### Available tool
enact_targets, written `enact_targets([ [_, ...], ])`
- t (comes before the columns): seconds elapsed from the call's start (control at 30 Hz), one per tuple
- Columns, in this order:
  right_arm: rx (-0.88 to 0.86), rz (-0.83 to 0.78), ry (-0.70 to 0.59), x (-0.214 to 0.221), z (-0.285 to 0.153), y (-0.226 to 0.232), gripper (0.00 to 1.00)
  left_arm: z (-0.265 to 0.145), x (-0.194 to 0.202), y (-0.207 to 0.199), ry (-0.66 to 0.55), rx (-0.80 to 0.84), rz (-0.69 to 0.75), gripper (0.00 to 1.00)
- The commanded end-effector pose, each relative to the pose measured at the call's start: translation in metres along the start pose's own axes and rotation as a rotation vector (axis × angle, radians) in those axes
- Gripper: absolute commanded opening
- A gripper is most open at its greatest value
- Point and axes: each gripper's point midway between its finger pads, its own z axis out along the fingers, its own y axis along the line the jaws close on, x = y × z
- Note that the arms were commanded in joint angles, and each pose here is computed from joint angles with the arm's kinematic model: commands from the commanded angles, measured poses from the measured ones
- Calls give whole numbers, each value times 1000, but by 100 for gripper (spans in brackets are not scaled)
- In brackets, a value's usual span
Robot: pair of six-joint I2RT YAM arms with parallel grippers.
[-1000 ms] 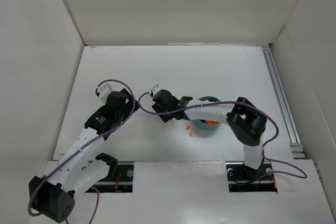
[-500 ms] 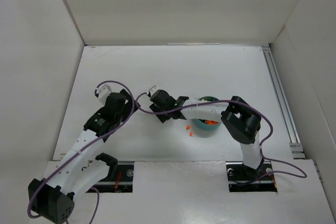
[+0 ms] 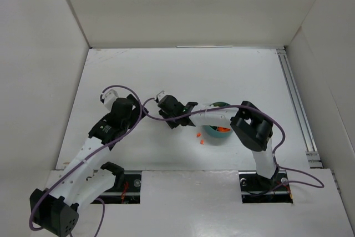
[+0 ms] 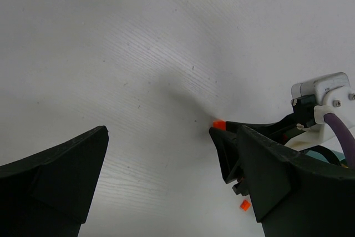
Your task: Sort the legos into containers by color
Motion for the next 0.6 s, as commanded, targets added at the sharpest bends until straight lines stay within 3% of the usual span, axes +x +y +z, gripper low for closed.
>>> enact_targets([
  [0.0,-14,34,-53,-21,-1,2,34,2,-3,-2,-16,12,1,100],
  [0.13,-14,34,-52,-18,-5,1,26,4,-2,-1,-10,4,5,100],
  [0.33,-7,31,-135,-33,-32,-8,25,5,1,-1,2,1,8,100],
  [0.57,70,42,-259,-47,-107,-41,25,7,0,-6,5,14,25,100],
])
